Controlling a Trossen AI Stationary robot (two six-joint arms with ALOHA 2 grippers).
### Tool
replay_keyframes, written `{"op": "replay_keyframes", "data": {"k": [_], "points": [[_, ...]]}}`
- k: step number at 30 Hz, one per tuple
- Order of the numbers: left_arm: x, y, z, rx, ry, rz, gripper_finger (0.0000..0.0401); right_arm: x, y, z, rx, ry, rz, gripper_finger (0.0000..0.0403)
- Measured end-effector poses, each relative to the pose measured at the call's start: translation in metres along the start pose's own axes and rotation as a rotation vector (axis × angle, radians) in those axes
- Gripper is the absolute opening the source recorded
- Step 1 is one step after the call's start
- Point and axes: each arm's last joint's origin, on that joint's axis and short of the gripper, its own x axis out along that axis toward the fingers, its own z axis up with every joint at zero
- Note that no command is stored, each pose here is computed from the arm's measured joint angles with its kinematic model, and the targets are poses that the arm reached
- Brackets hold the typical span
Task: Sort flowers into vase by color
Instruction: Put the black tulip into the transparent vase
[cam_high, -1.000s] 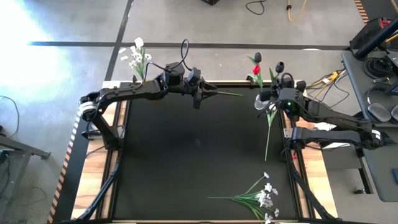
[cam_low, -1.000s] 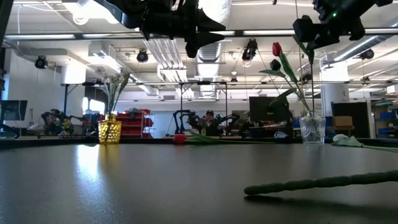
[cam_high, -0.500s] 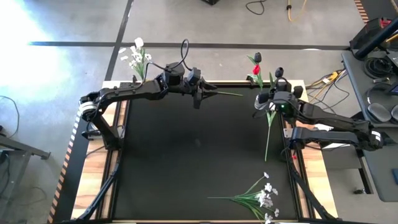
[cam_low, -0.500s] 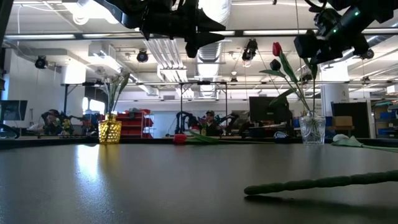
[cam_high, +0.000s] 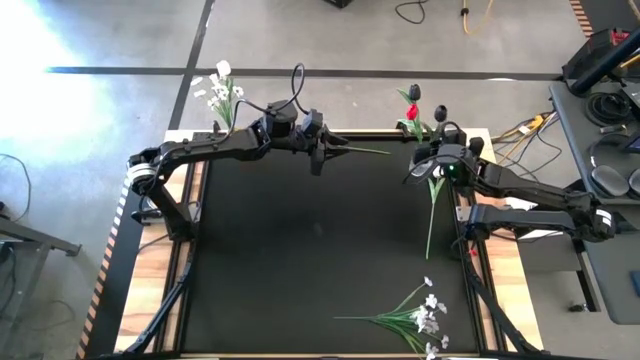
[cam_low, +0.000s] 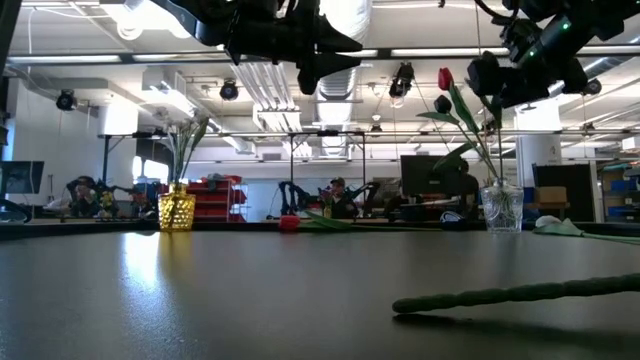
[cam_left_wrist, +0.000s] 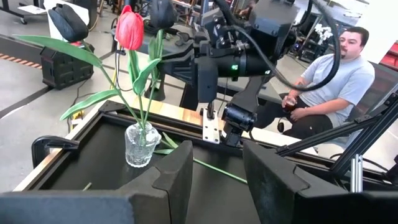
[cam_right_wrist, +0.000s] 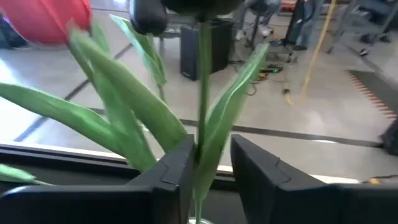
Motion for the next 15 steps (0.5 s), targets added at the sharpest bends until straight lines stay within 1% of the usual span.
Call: {"op": "replay_keyframes", "data": {"k": [3,6,11,15], "points": [[0.0,0.0,0.0,0.001,-0.001,0.0,0.0127,-0.003,0.001,0.009,0.024,-0.006,0.035,0.0122],[0.0,0.0,0.001,0.001,-0.002,-0.001,0.0127,-0.006,0.001,0.02,0.043,-0.013,0.059,0.0132],[-0.001,0.0,0.001,0.001,-0.002,-0.001,0.0127,-0.012,-0.002,0.034,0.033,-0.006,0.058,0.0133],[-0.001,0.0,0.001,0.001,-0.002,-0.001,0.0127,-0.016,-0.004,0.041,0.023,0.012,0.081,0.0134]]}}
